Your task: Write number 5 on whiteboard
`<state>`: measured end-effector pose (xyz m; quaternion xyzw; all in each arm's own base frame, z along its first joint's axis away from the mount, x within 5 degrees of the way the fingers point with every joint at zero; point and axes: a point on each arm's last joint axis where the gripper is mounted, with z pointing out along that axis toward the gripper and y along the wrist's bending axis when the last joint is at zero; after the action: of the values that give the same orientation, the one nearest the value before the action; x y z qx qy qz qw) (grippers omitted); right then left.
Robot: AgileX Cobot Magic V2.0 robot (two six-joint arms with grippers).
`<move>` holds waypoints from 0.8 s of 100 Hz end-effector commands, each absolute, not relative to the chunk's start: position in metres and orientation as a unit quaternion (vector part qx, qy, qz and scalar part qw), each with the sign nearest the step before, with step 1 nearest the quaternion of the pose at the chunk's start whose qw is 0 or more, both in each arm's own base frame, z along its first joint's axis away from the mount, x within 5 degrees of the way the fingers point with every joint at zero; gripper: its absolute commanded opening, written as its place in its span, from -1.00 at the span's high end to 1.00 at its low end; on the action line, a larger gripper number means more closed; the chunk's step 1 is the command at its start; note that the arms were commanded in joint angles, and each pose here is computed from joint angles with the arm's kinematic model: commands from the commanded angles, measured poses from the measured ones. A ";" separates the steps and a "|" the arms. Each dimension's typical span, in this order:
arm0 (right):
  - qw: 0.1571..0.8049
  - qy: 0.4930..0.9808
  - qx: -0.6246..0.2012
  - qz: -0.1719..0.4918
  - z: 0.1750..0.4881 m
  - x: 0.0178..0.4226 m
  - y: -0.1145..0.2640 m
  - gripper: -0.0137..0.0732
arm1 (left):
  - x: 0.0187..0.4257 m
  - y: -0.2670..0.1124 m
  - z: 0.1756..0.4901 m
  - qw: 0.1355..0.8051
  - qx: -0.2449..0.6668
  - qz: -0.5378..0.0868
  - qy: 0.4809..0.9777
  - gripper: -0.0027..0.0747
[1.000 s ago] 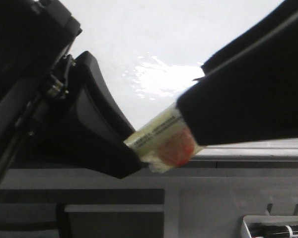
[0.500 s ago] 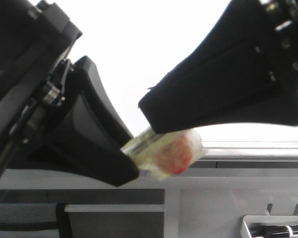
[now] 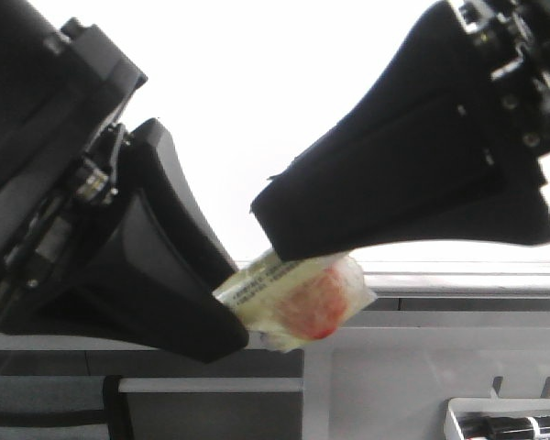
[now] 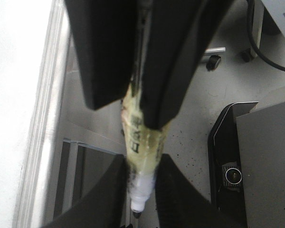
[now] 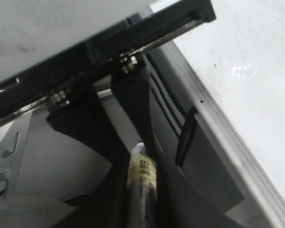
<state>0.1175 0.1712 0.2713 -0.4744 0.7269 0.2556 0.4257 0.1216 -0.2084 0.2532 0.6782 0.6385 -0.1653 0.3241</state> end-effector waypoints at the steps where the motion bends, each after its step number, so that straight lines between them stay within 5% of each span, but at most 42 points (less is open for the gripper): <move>1: 0.439 0.718 -0.471 0.264 0.282 0.118 0.174 0.83 | 0.126 -0.213 0.272 0.378 0.642 -0.177 0.643 0.35; 35: 0.448 0.714 -0.470 0.264 0.287 0.120 0.175 0.83 | 0.120 -0.201 0.292 0.403 0.593 -0.206 0.666 -0.51; 63: 0.516 0.686 -0.457 0.234 0.312 0.132 0.176 0.80 | 0.096 -0.135 0.351 0.534 0.468 -0.243 0.660 -0.05; 80: 0.555 0.686 -0.426 0.201 0.318 0.144 0.169 0.80 | 0.075 -0.084 0.351 0.609 0.349 -0.251 0.667 0.40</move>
<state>0.1338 0.1733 0.2994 -0.4572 0.6997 0.2226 0.5019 0.0837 -0.1041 0.3402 0.4247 0.6773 -0.2347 0.5530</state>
